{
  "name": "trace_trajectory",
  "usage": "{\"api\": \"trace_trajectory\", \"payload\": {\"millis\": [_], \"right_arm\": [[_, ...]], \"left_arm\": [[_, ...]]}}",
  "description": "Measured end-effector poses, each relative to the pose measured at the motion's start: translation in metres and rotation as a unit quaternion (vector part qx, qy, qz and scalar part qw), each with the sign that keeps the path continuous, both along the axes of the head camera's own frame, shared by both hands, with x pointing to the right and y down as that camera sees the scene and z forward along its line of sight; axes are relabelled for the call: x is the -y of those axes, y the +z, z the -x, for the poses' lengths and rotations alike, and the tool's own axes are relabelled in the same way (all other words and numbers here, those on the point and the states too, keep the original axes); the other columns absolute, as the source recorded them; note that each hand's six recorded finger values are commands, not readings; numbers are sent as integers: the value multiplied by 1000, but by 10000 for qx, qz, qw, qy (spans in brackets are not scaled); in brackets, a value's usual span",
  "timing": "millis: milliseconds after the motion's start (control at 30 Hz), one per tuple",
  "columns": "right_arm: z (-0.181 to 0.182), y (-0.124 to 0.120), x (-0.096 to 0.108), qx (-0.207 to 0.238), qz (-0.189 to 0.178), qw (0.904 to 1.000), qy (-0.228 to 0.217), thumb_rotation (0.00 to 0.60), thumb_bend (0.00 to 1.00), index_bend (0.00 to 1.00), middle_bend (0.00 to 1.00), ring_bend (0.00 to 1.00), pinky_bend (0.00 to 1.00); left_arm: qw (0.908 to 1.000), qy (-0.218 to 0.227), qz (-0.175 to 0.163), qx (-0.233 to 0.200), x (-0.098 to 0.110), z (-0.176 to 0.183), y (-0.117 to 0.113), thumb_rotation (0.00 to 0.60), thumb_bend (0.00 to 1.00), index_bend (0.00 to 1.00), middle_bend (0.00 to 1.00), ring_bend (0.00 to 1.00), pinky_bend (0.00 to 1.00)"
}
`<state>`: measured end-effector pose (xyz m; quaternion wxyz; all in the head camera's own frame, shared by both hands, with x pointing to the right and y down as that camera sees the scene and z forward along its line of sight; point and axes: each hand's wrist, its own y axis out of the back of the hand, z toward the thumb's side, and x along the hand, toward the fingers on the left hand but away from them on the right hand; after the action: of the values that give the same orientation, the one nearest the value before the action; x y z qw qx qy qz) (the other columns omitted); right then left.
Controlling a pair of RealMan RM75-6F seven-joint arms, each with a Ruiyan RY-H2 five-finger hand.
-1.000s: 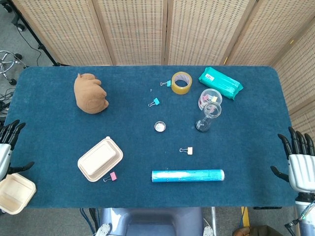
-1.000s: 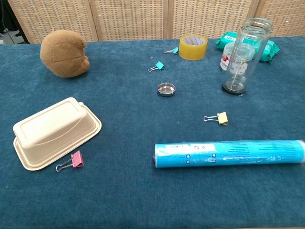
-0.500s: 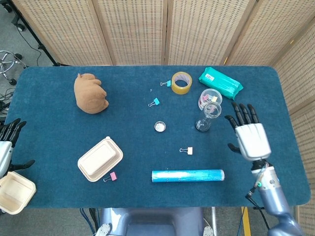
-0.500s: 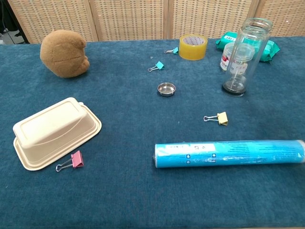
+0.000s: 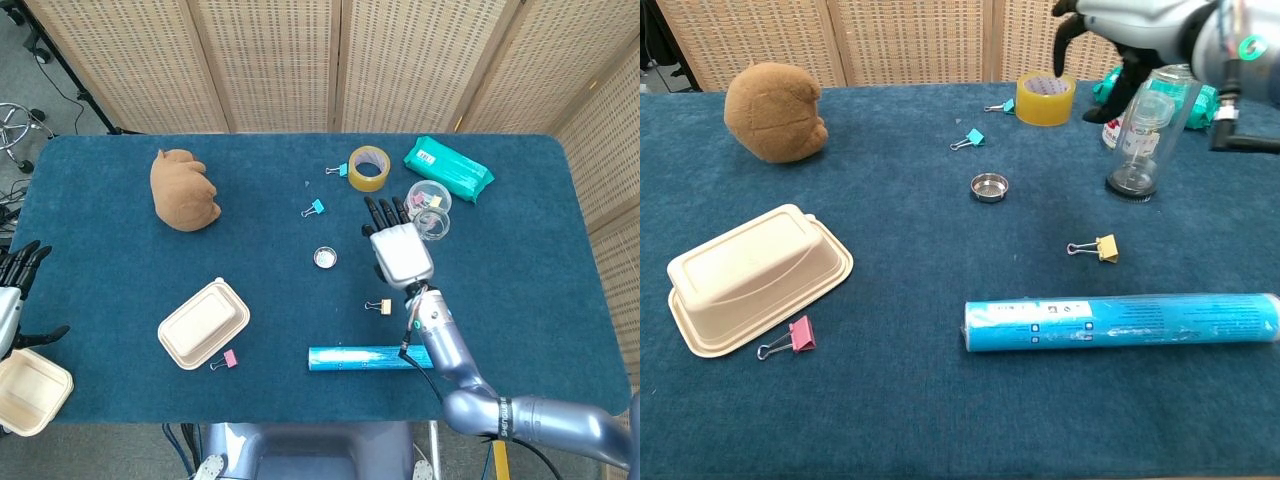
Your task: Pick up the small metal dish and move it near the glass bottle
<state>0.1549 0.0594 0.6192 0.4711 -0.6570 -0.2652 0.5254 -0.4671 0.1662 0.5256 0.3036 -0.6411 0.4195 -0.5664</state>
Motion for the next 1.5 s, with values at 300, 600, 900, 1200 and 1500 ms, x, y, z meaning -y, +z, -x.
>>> {"api": "trace_trajectory", "payload": {"millis": [300, 600, 900, 1200, 1500], "right_arm": [[29, 35, 9, -366, 133, 9991, -156, 600, 338, 349, 0, 0, 0], [56, 78, 2, -292, 499, 9982, -173, 600, 337, 455, 0, 0, 0], [75, 97, 8, 28, 682, 9975, -187, 600, 345, 438, 0, 0, 0], [78, 116, 18, 233, 933, 9953, 84, 600, 347, 440, 0, 0, 0], [91, 126, 19, 531, 1164, 9915, 227, 600, 355, 452, 0, 0, 0]], "left_arm": [[9999, -105, -43, -17, 1, 6, -2, 600, 0, 0, 0, 0, 0], [9998, -165, -11, -96, 1, 9, -4, 600, 0, 0, 0, 0, 0], [9997, -219, 120, -35, 2, 12, 2, 600, 0, 0, 0, 0, 0], [9996, -198, 201, -47, 3, 10, 6, 600, 0, 0, 0, 0, 0], [9994, -246, 259, -30, 4, 12, 9, 600, 0, 0, 0, 0, 0]]}}
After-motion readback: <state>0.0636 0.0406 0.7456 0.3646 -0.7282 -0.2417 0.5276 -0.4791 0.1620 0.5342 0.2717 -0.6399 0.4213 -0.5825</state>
